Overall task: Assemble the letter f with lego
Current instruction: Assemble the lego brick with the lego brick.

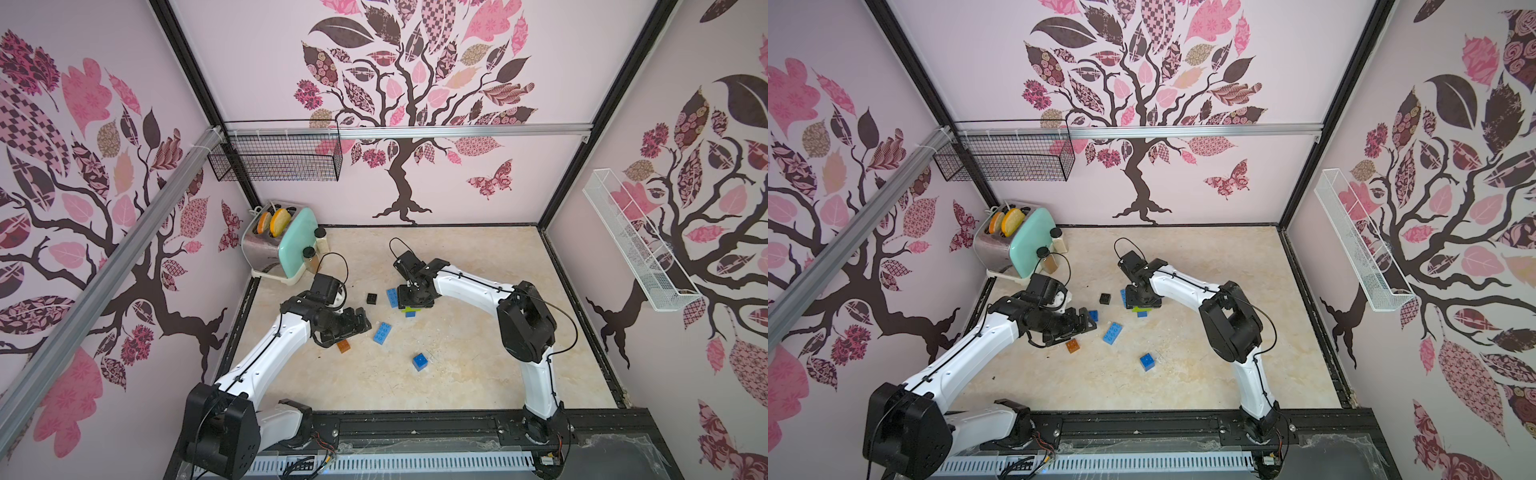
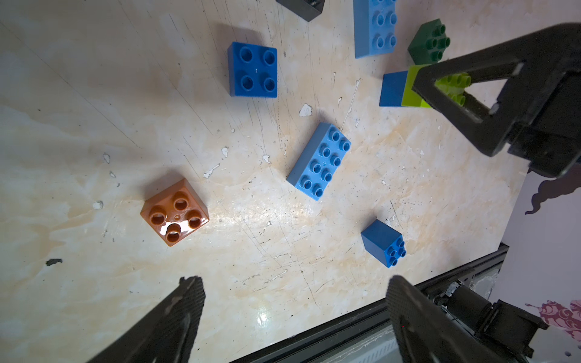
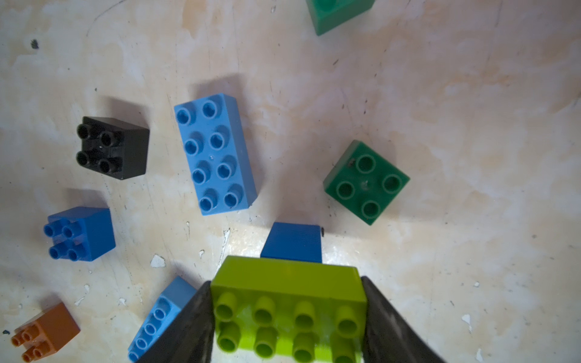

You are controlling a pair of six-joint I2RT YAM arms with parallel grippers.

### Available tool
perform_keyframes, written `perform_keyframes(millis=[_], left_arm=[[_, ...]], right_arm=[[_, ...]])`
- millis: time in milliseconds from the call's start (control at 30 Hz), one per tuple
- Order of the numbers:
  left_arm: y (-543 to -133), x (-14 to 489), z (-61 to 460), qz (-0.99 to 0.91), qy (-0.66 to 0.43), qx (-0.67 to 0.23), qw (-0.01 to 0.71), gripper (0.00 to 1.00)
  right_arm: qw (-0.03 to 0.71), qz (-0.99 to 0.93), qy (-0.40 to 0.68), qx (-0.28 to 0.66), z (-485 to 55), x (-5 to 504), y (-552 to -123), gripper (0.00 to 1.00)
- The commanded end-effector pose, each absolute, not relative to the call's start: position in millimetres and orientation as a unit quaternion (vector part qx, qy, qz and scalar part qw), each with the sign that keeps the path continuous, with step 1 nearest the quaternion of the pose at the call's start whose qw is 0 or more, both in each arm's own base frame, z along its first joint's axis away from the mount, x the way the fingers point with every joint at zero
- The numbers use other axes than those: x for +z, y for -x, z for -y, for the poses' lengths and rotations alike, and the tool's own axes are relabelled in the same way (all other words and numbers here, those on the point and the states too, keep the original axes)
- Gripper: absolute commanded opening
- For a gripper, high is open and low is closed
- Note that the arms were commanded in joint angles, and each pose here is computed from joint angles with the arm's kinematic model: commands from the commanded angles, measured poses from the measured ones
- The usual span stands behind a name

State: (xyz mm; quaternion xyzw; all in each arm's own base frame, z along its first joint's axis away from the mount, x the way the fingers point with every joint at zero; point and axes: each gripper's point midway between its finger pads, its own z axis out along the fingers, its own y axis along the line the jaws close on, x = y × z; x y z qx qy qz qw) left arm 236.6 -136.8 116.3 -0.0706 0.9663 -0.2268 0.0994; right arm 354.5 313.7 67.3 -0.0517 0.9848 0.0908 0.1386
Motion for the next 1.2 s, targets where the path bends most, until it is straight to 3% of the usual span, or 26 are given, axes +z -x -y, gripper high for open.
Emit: perform_keyframes(millis=[0, 433, 1167], left_arm=[[-237.5, 112.6, 133.9, -0.968, 0.071, -0.221, 0.099, 0.95], [-237.0, 112.6, 133.3, -0.968, 0.071, -0.22, 0.1, 0.95], [-238.0, 105.4, 131.8, -0.97, 0.075, -0.212, 0.092, 0.95]], right_arm=[[0.079, -0.994, 0.068, 0.02, -287.4, 19.4, -330.3, 0.6], [0.062, -0.996, 0.07, 0.004, -278.9, 4.5, -321.7, 0.6], [0.077, -0.995, 0.024, 0.059, -285.3, 65.6, -321.9, 0.61]])
